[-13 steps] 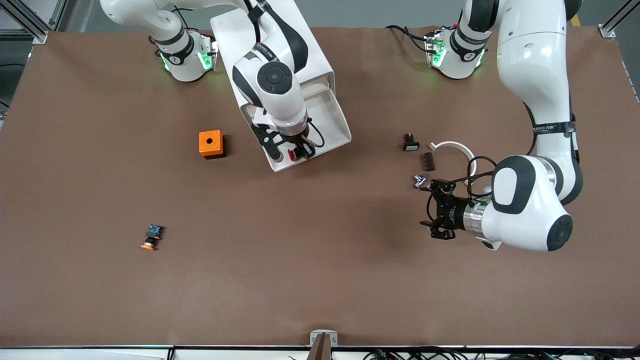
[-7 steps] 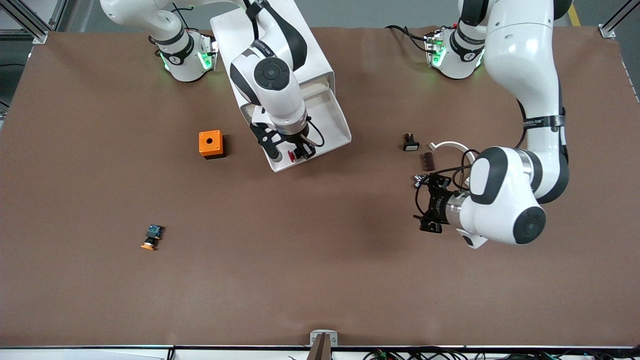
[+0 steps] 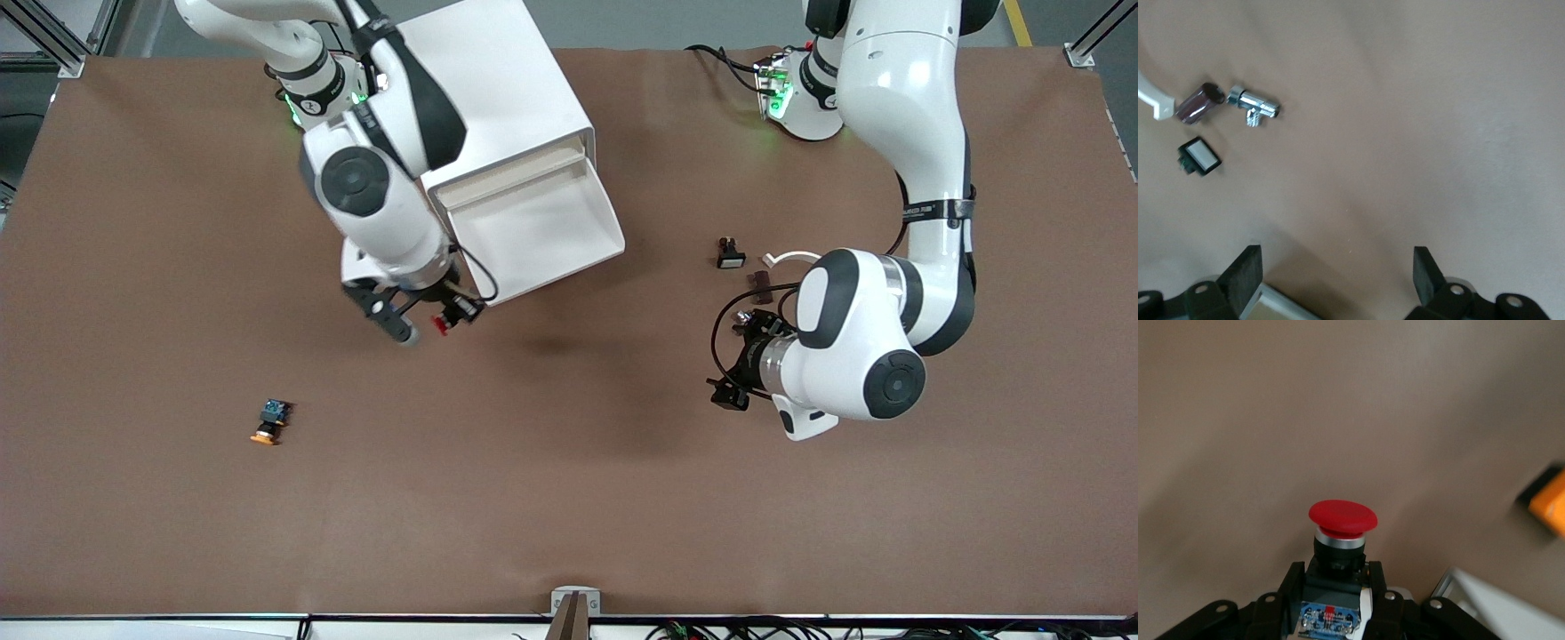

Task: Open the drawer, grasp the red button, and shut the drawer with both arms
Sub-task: 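Lift the red button out and carry it beside the yellow button, then push the drawer shut with the left gripper while the right gripper releases the button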

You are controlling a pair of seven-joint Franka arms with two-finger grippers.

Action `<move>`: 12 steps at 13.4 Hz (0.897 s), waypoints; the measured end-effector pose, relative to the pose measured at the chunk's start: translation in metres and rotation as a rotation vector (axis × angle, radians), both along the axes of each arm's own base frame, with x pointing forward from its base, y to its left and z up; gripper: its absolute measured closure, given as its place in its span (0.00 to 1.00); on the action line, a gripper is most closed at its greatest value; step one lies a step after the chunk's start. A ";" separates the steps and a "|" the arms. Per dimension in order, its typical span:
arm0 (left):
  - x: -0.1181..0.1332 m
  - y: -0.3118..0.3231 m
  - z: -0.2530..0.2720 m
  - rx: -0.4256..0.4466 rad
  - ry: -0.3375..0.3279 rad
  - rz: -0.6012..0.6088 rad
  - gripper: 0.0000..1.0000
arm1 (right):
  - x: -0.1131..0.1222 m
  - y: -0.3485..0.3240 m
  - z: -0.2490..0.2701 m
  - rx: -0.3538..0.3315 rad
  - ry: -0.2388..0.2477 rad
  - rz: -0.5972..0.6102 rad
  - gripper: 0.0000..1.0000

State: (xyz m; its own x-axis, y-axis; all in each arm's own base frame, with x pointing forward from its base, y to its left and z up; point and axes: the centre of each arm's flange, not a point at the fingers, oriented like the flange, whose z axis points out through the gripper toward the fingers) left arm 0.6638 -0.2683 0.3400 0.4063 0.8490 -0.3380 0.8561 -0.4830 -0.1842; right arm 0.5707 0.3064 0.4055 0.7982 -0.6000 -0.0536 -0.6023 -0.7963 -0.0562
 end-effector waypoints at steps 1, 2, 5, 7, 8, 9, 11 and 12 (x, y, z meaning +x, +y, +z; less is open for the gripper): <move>-0.001 -0.005 0.001 0.001 -0.016 -0.015 0.00 | 0.015 -0.030 -0.001 -0.002 -0.003 0.058 0.57; -0.002 -0.011 0.002 -0.003 -0.030 -0.039 0.00 | 0.028 -0.061 -0.002 -0.002 -0.009 0.111 0.57; -0.011 -0.032 0.007 -0.007 -0.080 -0.216 0.00 | 0.054 -0.136 -0.007 -0.002 -0.020 0.241 0.57; -0.017 -0.040 0.024 -0.016 -0.130 -0.375 0.00 | 0.064 -0.169 -0.018 -0.003 -0.028 0.315 0.57; -0.020 -0.041 0.034 -0.032 -0.150 -0.439 0.00 | 0.070 -0.180 -0.029 -0.005 -0.037 0.351 0.57; -0.023 -0.044 0.041 -0.046 -0.162 -0.481 0.00 | 0.076 -0.192 -0.043 -0.007 -0.043 0.387 0.57; -0.033 -0.060 0.043 -0.062 -0.168 -0.533 0.00 | 0.085 -0.210 -0.073 -0.013 -0.053 0.450 0.57; -0.040 -0.074 0.040 -0.066 -0.174 -0.557 0.00 | 0.089 -0.215 -0.086 -0.015 -0.057 0.474 0.57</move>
